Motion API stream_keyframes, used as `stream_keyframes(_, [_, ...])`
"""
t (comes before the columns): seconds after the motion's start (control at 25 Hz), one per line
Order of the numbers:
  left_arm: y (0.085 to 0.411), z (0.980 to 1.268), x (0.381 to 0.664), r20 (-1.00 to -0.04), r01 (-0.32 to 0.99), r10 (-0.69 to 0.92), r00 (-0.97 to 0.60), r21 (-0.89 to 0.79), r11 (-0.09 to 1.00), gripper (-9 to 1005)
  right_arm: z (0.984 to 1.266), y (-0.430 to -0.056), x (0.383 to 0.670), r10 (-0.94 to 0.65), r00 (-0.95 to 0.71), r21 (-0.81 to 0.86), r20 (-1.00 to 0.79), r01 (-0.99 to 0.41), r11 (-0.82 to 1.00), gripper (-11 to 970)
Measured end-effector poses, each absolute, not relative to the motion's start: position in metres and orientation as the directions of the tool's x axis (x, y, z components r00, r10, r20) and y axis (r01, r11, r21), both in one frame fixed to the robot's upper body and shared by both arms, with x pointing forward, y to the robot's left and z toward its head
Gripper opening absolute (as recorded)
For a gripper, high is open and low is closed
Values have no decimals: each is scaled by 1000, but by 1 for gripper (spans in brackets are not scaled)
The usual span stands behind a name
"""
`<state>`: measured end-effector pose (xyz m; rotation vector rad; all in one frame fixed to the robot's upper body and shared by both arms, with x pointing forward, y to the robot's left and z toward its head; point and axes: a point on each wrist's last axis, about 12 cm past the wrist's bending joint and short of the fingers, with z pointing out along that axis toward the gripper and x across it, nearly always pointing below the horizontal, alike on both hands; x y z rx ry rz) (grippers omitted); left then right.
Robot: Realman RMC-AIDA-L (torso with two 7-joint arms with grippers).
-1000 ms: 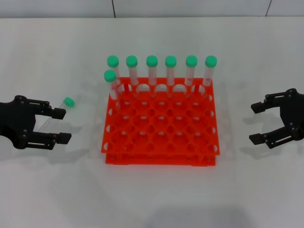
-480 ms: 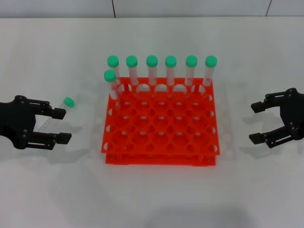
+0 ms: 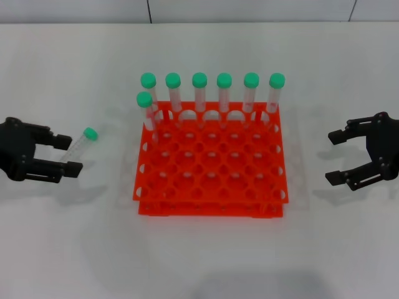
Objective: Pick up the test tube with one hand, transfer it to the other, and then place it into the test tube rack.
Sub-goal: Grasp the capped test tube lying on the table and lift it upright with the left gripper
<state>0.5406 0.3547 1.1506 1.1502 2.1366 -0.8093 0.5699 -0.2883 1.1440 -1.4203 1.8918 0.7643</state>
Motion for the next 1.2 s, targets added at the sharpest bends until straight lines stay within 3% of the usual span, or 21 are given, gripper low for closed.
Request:
stream_keyframes(0.52, [355, 1152, 556, -515, 709, 532, -672, -240, 663, 656, 1143, -286, 570, -594, -201, 68, -779, -969, 239, 869])
stream_keyframes(1.2, [351, 1127, 564, -428, 602, 480, -766, -214, 769, 652, 1142, -281, 571, -591, -194, 63, -783, -970, 235, 868])
